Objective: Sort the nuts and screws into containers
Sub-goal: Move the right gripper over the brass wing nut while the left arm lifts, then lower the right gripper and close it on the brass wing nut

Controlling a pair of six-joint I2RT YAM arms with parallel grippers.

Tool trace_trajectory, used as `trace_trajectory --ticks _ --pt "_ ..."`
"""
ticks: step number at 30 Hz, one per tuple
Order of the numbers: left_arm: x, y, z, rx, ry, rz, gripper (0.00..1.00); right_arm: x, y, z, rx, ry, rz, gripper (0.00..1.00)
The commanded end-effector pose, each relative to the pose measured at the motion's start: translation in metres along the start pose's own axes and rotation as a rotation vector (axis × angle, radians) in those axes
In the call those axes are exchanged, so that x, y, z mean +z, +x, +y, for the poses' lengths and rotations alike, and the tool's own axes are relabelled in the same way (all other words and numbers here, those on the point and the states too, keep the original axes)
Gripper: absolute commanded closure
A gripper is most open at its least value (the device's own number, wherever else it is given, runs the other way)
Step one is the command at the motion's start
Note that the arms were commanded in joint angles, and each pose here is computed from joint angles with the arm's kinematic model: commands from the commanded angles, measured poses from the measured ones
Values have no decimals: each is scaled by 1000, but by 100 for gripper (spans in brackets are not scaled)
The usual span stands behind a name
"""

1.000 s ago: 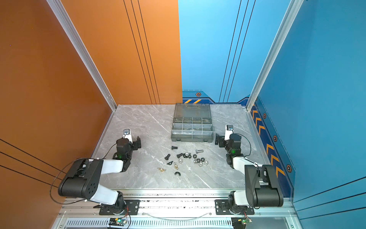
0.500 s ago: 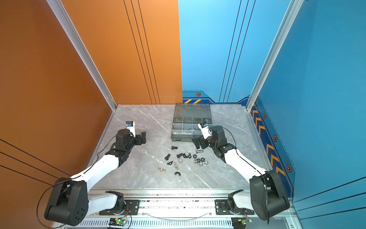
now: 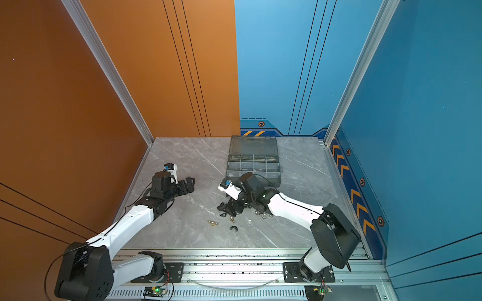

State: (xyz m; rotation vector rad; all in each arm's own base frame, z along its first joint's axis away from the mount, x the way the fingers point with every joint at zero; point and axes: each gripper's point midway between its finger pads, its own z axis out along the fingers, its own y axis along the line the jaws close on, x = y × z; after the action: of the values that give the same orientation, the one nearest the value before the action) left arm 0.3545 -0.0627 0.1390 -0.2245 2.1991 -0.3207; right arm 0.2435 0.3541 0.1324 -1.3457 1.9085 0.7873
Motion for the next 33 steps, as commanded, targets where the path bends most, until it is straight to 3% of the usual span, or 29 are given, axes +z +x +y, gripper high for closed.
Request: trace_trajectory --ticks 1,11,26,33 --pt "-2 2 7 -45 -35 41 2 17 4 22 -52 -72 48 13" --pt "-1 13 24 -98 -91 67 2 47 29 52 -70 -180 127 20" --pt "-6 15 21 -139 -72 82 2 55 44 55 -105 -187 160 41" --pt "-4 17 21 -153 -69 93 2 63 48 56 -110 -180 166 45"
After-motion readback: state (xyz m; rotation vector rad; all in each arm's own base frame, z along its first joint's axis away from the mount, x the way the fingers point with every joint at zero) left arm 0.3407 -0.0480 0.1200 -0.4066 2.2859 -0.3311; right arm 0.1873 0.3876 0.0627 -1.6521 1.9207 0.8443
